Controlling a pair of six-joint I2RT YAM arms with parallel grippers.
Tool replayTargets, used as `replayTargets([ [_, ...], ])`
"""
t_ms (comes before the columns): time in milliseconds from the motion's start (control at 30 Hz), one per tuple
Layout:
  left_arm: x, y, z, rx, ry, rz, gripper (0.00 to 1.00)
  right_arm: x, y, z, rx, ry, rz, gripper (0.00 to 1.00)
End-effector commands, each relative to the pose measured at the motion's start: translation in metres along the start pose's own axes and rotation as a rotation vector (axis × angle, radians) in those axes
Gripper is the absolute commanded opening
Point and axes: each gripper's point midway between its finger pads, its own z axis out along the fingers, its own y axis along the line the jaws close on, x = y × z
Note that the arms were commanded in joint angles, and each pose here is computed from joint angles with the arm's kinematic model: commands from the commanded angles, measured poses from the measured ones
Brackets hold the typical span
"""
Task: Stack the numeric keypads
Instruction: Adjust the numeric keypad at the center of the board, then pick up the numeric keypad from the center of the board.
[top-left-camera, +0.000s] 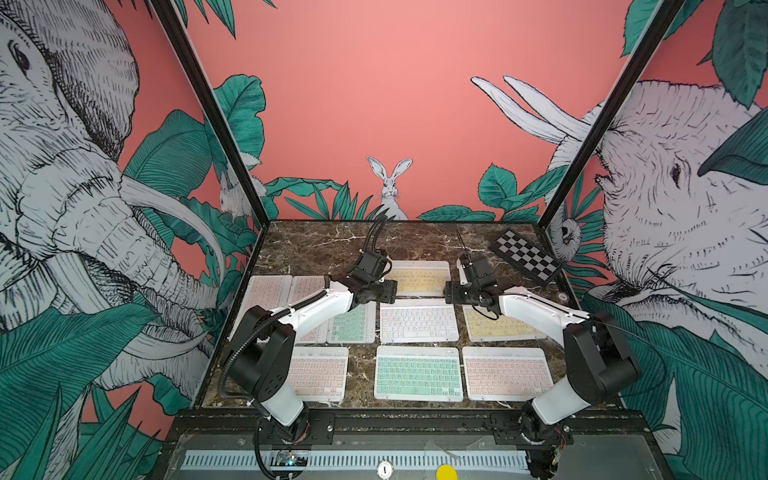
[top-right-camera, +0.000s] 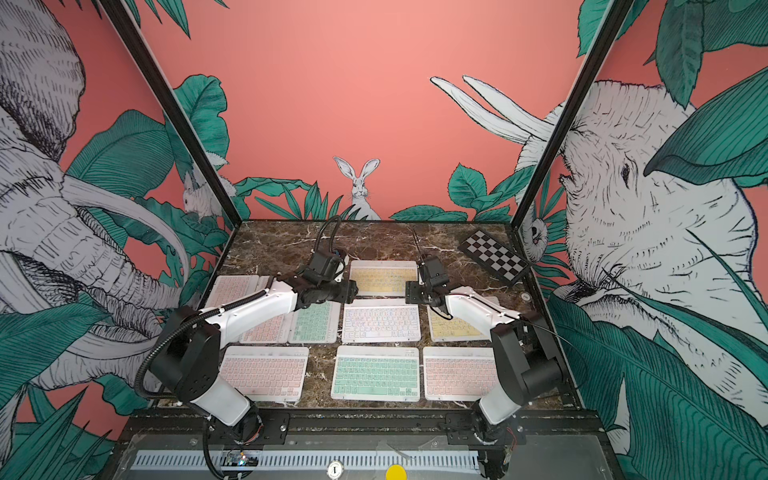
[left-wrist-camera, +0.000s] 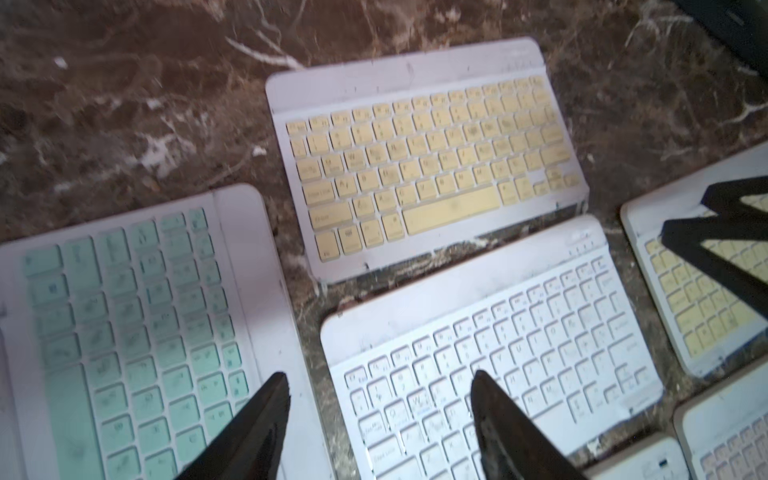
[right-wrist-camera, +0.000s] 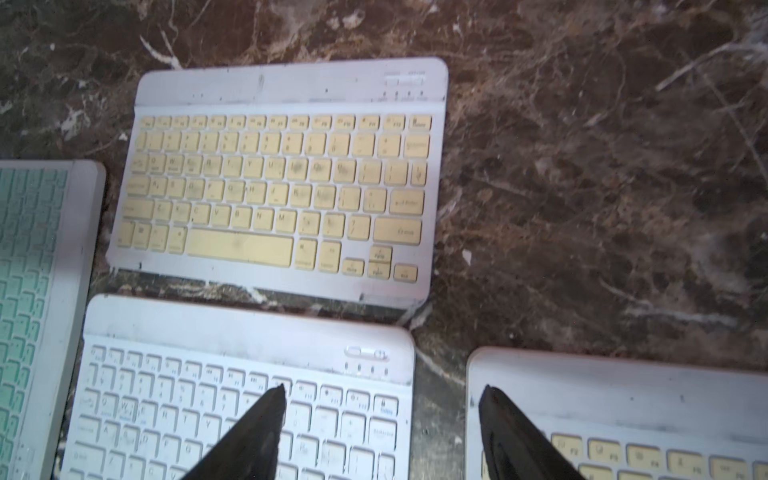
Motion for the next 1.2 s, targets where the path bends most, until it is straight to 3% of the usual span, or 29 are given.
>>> replayTargets([
  [0,0.027,-0.010,-0.010,0.061,0.052,-0.031,0.71,0.018,0.006,-0.007,-0.027,0.015,0.003,0.73],
  [300,0.068,-0.015,-0.011,0.095,0.135,-0.053,0.69,0.053,0.007,-0.013,-0.071,0.044,0.033,0.73],
  [1167,0.071,-0.015,0.021,0.076,0.174,-0.061,0.68,0.069,0.010,0.004,-0.070,0.086,0.042,0.74],
])
